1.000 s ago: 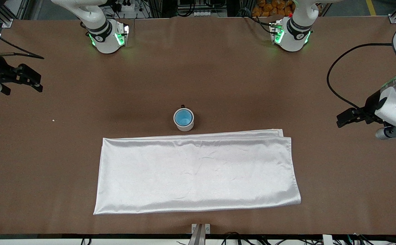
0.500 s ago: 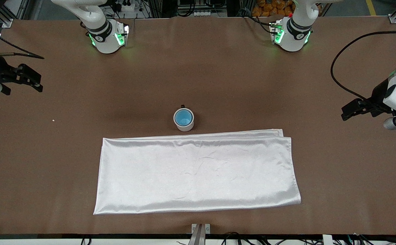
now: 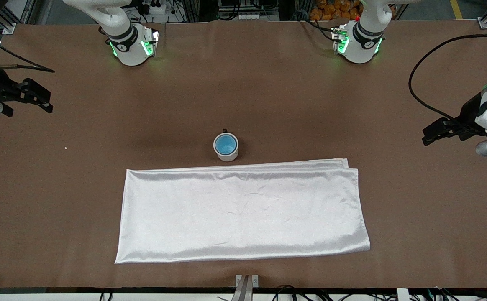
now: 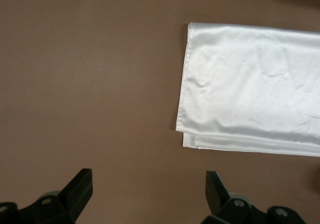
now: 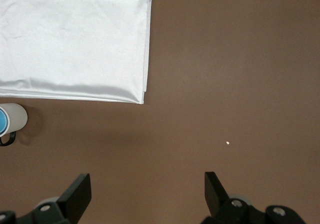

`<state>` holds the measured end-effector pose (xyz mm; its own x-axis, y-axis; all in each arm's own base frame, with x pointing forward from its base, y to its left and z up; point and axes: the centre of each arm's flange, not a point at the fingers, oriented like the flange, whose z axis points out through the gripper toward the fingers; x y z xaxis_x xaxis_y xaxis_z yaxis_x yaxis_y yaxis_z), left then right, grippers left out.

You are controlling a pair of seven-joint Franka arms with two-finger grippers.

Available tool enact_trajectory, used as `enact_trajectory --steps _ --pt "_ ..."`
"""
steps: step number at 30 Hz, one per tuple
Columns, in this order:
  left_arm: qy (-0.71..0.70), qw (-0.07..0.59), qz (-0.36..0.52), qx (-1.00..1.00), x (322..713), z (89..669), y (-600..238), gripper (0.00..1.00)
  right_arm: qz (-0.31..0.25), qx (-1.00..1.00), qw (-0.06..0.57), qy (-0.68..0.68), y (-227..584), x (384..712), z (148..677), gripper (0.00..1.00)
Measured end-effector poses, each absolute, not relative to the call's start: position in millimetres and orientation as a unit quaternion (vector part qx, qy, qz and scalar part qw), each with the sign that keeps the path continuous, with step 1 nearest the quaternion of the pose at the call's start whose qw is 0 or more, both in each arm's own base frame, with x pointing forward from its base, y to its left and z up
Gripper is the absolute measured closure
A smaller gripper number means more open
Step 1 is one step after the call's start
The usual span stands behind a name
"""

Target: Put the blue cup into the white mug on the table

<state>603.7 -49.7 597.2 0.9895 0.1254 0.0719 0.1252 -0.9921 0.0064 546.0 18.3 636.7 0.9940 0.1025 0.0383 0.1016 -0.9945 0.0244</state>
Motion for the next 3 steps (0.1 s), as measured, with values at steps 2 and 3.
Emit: enact_trajectory --steps 2,3 --pt "0.063 0.001 0.036 0.997 602.2 599.4 -49.6 0.0 0.019 0.998 0.011 0.051 18.3 545.9 636.6 0.0" --pt "0.063 0.001 0.036 0.997 601.4 600.4 -49.5 0.0 0.019 0.998 0.011 0.051 18.3 545.8 636.5 0.0"
